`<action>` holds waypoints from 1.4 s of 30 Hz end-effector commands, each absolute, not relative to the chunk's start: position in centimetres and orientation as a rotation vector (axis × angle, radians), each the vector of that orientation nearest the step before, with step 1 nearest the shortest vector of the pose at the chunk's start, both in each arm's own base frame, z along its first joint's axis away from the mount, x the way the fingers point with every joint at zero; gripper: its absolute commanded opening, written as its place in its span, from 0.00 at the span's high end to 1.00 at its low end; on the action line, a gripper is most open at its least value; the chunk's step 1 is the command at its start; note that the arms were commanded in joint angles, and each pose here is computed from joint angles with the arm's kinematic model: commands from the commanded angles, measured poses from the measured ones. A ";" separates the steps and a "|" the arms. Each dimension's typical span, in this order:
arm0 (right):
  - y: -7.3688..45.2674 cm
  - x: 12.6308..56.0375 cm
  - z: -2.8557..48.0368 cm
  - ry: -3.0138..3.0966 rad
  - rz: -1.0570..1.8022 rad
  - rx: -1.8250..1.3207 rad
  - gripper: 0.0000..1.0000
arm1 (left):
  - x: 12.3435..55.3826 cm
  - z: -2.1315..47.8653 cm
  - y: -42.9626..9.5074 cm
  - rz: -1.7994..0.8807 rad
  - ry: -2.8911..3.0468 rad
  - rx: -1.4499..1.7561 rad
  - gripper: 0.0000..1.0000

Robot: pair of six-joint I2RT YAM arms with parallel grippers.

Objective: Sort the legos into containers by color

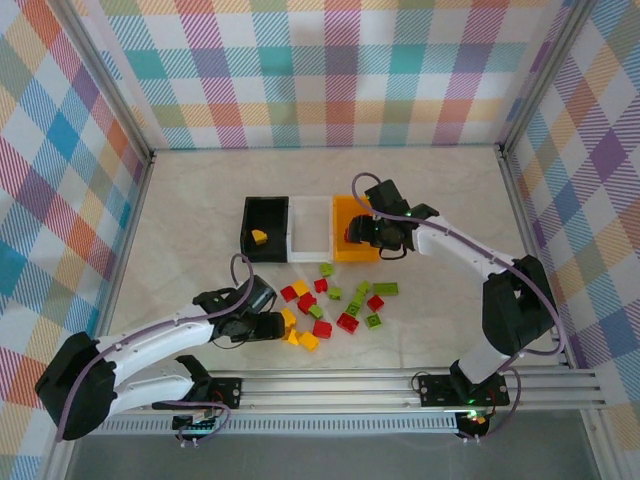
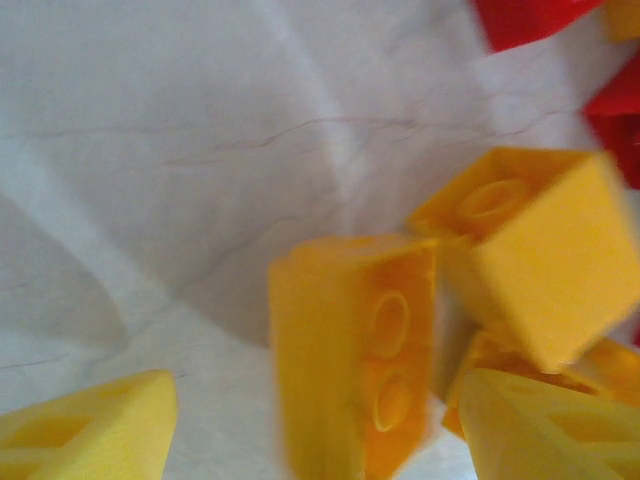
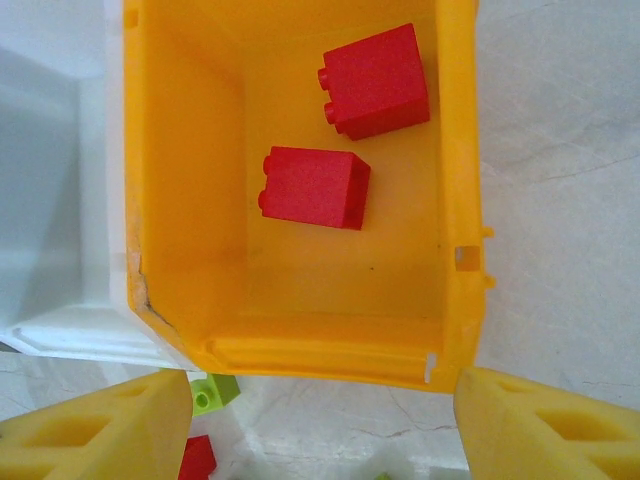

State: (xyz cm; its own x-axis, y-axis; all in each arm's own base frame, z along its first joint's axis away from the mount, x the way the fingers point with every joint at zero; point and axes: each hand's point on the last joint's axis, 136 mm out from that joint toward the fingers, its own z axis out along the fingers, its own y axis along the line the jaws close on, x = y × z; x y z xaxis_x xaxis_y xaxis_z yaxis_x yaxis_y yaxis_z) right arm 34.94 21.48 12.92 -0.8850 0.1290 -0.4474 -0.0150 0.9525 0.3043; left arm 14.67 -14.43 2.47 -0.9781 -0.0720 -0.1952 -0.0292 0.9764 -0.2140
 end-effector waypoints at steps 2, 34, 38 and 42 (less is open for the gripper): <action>21.8 35.0 14.6 2.572 0.463 0.086 0.29 | 14.2 1.6 -12.1 -0.173 2.945 -0.138 0.29; 20.8 34.6 14.3 2.567 0.450 0.116 0.29 | 17.9 3.3 -12.8 -0.168 2.841 -0.152 0.55; 20.9 34.5 14.8 2.561 0.463 0.116 0.29 | 21.1 8.5 -13.3 -0.184 2.715 -0.155 0.56; 20.6 34.2 14.9 2.558 0.466 0.128 0.29 | 26.8 13.3 -12.7 -0.175 2.572 -0.238 0.57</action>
